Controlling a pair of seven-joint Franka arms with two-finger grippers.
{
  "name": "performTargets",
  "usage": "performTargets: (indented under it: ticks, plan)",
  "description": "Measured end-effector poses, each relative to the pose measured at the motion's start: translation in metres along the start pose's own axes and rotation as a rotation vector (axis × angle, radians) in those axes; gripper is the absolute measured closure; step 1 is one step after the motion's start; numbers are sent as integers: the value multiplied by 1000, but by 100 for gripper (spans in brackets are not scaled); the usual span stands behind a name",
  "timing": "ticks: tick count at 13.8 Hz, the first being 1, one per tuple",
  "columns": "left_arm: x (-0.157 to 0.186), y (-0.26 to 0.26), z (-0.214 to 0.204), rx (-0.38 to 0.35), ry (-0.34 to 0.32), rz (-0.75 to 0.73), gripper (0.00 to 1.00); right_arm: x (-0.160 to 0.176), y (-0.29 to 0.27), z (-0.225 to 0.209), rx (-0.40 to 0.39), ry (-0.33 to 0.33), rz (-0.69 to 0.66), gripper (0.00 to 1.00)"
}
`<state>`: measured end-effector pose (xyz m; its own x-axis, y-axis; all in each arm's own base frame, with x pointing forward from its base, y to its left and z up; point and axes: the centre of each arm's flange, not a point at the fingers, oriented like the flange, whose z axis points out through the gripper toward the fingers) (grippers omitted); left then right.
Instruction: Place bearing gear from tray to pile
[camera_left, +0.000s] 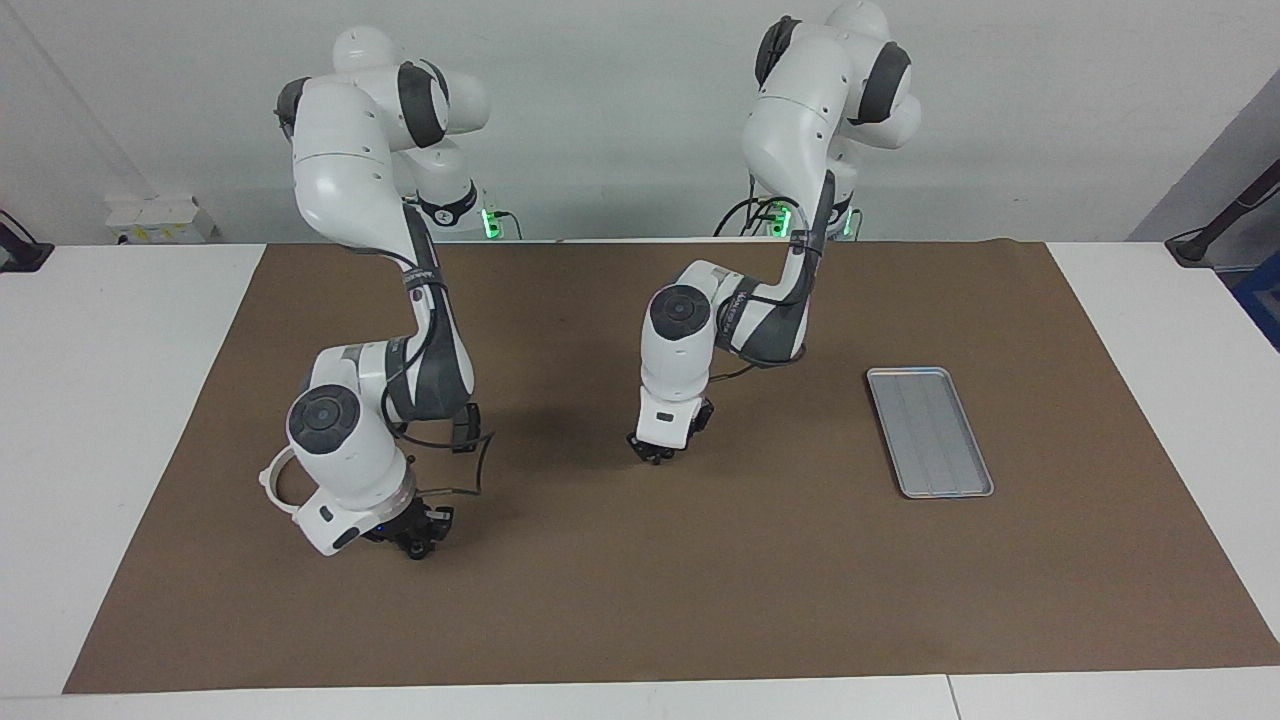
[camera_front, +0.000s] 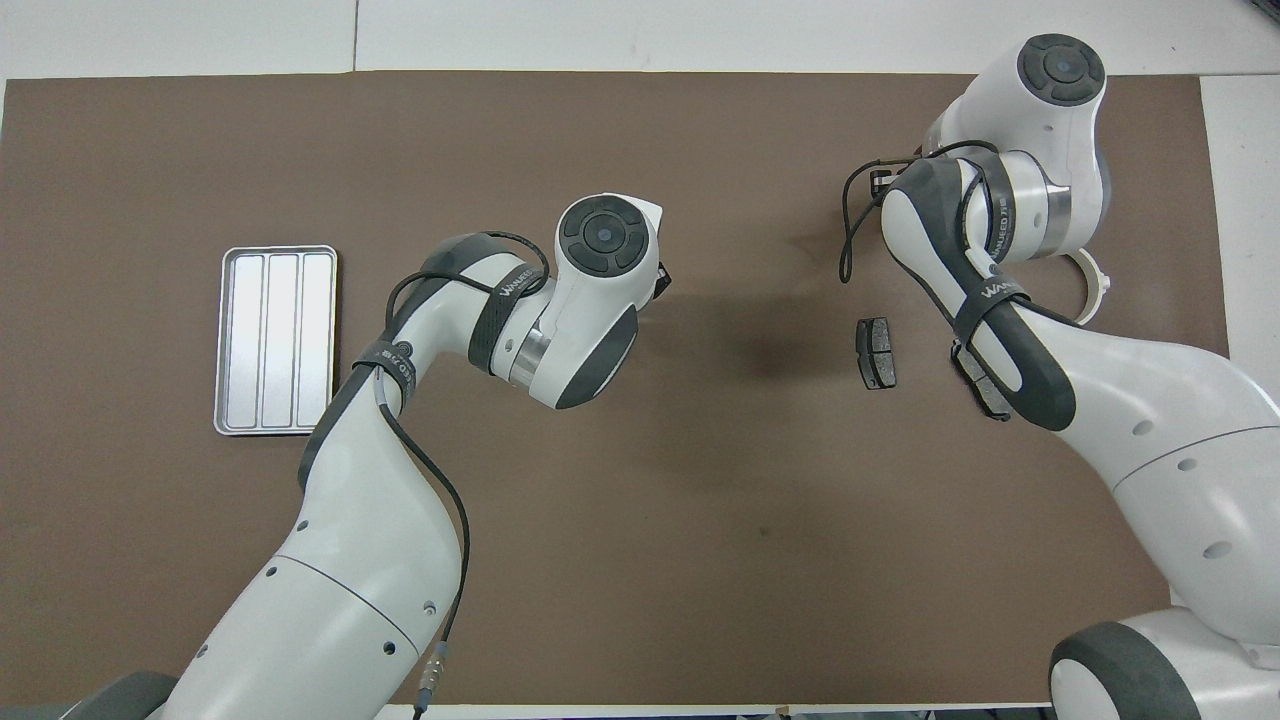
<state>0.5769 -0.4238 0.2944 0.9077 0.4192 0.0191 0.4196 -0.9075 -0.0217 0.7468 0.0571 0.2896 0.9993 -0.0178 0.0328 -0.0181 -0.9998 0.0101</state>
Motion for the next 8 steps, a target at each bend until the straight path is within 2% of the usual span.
performTargets:
  ticks: [2,3,6,7,8]
  plan:
    - [12,-5,-18,-1,21,-14,12,0,0,0,0,0,1,61]
    - [27,-17,-40,-5,33,-39,1,0,0,0,0,0,1,54]
    - [89,-96,-133,-10,43,-70,0,-1,-2,-5,1,-5,-1,21]
    - [108,-133,-160,-9,39,-51,0,-3,-4,-12,1,-21,-3,8]
    - [124,-174,-185,-6,34,-17,0,-7,-9,-20,-1,-50,1,0]
